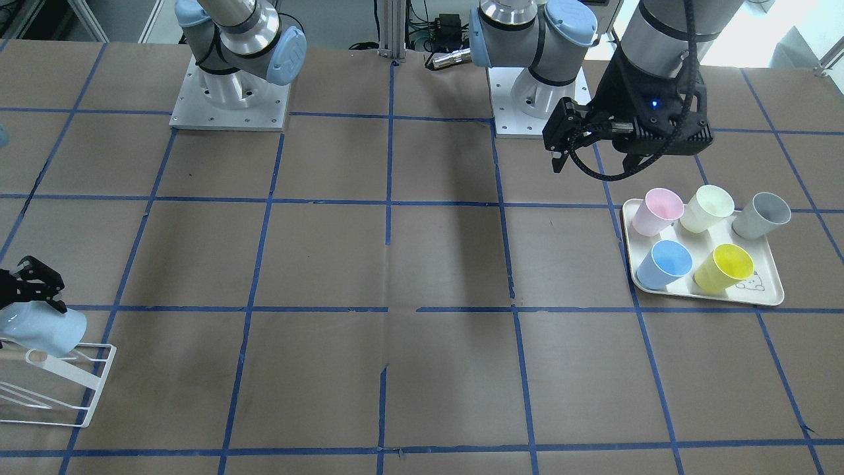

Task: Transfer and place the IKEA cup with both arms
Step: 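Lower the right gripper and close it on the light blue cup, then lift the cup off the rack with the right gripper toward the table center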

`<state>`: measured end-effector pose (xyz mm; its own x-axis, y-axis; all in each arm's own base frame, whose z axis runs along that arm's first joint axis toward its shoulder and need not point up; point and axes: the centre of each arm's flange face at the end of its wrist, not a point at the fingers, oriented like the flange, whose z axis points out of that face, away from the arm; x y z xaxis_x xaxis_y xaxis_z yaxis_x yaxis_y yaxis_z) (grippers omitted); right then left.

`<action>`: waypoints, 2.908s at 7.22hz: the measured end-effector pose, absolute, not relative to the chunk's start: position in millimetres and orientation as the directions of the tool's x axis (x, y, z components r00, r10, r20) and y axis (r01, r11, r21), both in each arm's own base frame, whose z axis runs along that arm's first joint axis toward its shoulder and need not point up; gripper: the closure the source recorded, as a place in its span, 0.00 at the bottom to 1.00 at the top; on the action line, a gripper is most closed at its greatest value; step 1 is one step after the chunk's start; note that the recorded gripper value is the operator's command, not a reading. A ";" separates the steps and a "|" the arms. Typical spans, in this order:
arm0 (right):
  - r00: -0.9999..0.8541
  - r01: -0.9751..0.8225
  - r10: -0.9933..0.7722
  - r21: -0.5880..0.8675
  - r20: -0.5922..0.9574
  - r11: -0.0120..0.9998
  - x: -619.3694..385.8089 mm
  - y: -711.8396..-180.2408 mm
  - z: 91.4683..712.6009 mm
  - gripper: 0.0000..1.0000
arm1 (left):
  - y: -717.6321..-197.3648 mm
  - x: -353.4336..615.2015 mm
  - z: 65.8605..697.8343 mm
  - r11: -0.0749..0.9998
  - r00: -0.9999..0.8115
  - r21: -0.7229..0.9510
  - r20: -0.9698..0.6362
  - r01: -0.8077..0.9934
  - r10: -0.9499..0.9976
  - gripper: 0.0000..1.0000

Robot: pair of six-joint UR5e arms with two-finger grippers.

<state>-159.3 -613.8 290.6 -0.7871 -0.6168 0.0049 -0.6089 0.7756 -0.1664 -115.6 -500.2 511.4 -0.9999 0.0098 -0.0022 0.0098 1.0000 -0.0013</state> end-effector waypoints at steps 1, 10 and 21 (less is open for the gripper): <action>-0.787 -0.608 -0.617 -0.165 0.001 0.776 -159.2 -613.8 288.4 0.45 | -499.6 -115.6 511.8 1.000 -1.000 -0.002 -0.002 0.010 0.010 0.00; -0.791 -0.607 -0.612 -0.171 0.029 0.776 -147.4 -592.1 387.8 0.51 | -499.5 -114.4 512.7 1.000 -1.000 -0.005 -0.002 0.019 0.019 0.00; -0.308 -0.059 -0.163 -0.152 -0.937 0.987 35.3 -517.5 427.3 0.55 | -483.1 -47.5 504.6 0.966 -0.646 0.230 0.721 -0.121 -0.252 0.00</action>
